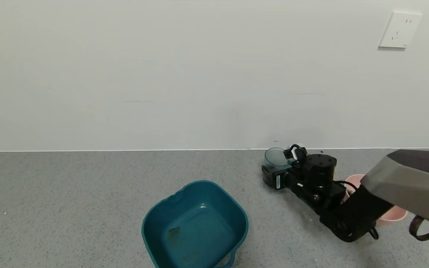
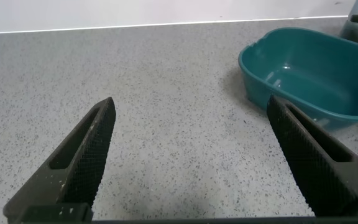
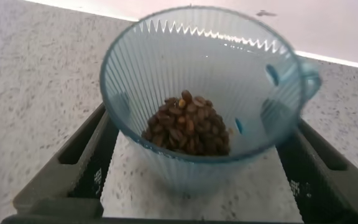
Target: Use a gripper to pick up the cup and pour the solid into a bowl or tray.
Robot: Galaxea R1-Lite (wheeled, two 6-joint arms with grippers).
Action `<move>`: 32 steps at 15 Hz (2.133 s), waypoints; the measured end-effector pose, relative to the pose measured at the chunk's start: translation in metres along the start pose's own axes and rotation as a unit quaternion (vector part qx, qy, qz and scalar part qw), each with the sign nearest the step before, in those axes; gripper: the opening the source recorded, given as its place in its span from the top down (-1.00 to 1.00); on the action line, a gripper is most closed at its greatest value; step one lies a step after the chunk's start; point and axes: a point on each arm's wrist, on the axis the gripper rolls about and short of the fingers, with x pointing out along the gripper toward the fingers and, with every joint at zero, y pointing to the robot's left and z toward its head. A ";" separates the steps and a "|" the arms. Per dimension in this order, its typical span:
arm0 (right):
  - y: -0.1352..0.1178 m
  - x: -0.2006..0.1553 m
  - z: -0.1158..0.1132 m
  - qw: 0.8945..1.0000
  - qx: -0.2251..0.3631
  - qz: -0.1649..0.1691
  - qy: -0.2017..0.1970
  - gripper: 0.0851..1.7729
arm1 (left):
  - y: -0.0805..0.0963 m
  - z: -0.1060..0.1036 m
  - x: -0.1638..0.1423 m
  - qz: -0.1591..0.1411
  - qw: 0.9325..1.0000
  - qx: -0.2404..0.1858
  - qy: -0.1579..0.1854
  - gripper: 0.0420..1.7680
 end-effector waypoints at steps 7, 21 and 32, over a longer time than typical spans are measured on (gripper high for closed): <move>-0.016 -0.054 0.054 0.993 -0.003 0.044 0.106 -0.90 | 0.000 0.000 0.000 0.000 1.000 0.000 0.000 -0.98; -0.035 -0.268 0.145 0.994 -0.046 -0.009 0.095 -0.91 | 0.000 0.000 0.000 0.000 1.000 0.000 0.000 -0.98; -0.060 -0.390 0.129 0.992 -0.019 -0.124 0.024 -0.91 | 0.000 0.000 0.000 0.000 1.000 0.000 0.000 -0.98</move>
